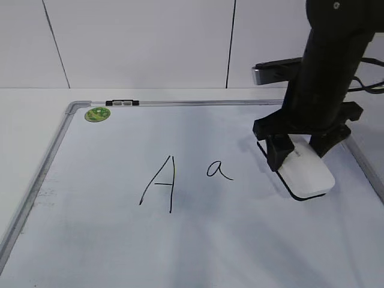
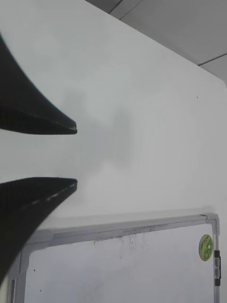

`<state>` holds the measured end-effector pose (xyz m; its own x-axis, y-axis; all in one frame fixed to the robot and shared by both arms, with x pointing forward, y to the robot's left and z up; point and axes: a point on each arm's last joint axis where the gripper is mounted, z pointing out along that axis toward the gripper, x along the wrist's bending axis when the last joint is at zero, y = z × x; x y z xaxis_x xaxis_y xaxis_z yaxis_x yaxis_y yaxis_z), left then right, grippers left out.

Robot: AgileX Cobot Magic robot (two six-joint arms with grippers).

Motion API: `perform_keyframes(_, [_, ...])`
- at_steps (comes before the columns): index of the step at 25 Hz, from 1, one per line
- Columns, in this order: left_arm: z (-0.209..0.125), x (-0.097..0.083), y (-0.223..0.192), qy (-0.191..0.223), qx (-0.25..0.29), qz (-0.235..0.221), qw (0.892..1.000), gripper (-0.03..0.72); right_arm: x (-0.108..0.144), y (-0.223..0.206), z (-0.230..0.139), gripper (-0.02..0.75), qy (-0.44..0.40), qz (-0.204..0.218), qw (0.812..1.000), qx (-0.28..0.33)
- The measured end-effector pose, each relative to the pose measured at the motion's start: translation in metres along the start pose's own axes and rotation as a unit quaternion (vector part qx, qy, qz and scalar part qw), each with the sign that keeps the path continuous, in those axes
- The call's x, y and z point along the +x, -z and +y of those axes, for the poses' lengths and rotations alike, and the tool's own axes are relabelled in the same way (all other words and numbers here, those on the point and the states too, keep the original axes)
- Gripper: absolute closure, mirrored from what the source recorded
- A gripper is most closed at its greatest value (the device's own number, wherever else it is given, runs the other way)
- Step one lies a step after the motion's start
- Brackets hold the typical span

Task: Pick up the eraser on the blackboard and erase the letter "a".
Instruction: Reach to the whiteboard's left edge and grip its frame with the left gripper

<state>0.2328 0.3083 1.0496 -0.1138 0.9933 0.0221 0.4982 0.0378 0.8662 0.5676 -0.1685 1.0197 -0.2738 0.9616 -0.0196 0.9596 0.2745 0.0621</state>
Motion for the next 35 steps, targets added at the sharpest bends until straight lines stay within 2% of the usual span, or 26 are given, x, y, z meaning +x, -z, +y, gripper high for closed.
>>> perform_keyframes(7, [0.000, 0.000, 0.000, 0.000, 0.000, 0.000, 1.000, 0.454, 0.012, -0.009, 0.004, 0.166, 0.016, -0.001, 1.000, 0.013])
perform_keyframes(24, [0.003, -0.001, -0.003, -0.004, 0.011, -0.009, 1.000, 0.454, 0.009, -0.010, 0.005, 0.166, 0.023, -0.017, 1.000, 0.011])
perform_keyframes(31, [0.040, -0.007, -0.027, -0.009, 0.078, -0.026, 0.997, 0.454, 0.008, -0.011, 0.005, 0.166, 0.024, -0.019, 0.999, 0.012])
perform_keyframes(35, [0.063, -0.014, -0.054, -0.016, 0.137, -0.039, 0.990, 0.451, 0.008, -0.011, 0.005, 0.167, 0.024, -0.019, 0.999, 0.012])
